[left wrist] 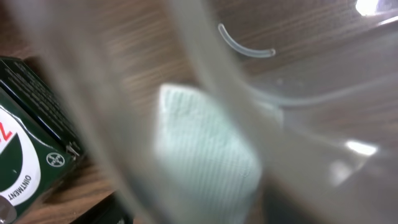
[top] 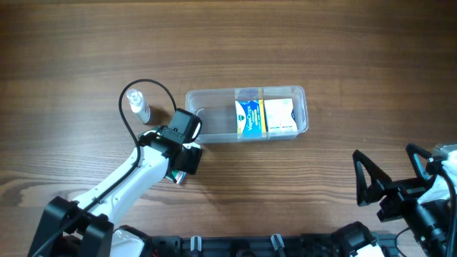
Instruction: Pack container
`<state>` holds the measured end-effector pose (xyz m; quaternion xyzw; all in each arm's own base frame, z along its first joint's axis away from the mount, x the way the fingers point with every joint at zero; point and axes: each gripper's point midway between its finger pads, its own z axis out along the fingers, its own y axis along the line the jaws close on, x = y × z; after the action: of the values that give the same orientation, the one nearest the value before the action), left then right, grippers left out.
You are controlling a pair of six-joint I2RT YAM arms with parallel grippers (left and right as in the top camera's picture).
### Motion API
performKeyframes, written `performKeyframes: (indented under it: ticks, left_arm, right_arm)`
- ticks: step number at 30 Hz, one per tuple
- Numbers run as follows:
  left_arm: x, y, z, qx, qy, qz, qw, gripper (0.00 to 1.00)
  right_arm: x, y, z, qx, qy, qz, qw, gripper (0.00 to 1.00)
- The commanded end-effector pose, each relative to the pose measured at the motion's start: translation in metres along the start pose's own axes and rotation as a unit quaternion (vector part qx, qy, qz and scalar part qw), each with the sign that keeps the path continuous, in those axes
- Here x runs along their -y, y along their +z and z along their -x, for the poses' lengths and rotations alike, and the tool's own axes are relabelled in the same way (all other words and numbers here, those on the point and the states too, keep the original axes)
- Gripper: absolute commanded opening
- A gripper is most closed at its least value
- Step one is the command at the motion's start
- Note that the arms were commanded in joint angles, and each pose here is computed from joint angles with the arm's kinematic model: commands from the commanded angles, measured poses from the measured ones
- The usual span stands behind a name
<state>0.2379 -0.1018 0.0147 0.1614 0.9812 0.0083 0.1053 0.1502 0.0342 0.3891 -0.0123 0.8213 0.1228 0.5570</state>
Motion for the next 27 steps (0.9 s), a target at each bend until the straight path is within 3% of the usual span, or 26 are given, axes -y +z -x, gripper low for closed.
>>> performKeyframes:
  ticks: [1, 4, 10, 13, 14, 21, 27]
  left_arm:
    - [0.005, 0.012, -0.038, -0.074, 0.012, -0.02, 0.997, 0.64]
    - [0.005, 0.012, -0.039, -0.075, 0.012, -0.02, 0.997, 0.6]
    - [0.004, 0.011, -0.044, -0.085, 0.011, -0.019, 0.996, 0.61]
    - [0.006, 0.012, -0.038, -0.073, 0.01, -0.024, 0.997, 0.79]
    - [0.007, 0.012, -0.036, -0.07, 0.01, -0.027, 0.997, 1.0]
    - [0.011, 0.006, -0.03, -0.057, 0.009, -0.037, 0.998, 1.0]
    - [0.012, -0.046, 0.019, 0.022, -0.007, -0.046, 0.999, 0.73]
  right_arm:
    - [0.002, -0.001, 0.002, 0.004, -0.004, -0.005, 1.0, 1.0]
    - [0.002, -0.001, 0.002, 0.004, -0.004, -0.005, 1.0, 1.0]
    - [0.002, -0.001, 0.002, 0.004, -0.004, -0.005, 1.0, 1.0]
    - [0.002, -0.001, 0.002, 0.004, -0.004, -0.005, 1.0, 1.0]
    - [0.002, -0.001, 0.002, 0.004, -0.004, -0.005, 1.0, 1.0]
    - [0.002, -0.001, 0.002, 0.004, -0.004, -0.005, 1.0, 1.0]
    - [0.002, -0.001, 0.002, 0.004, -0.004, -0.005, 1.0, 1.0]
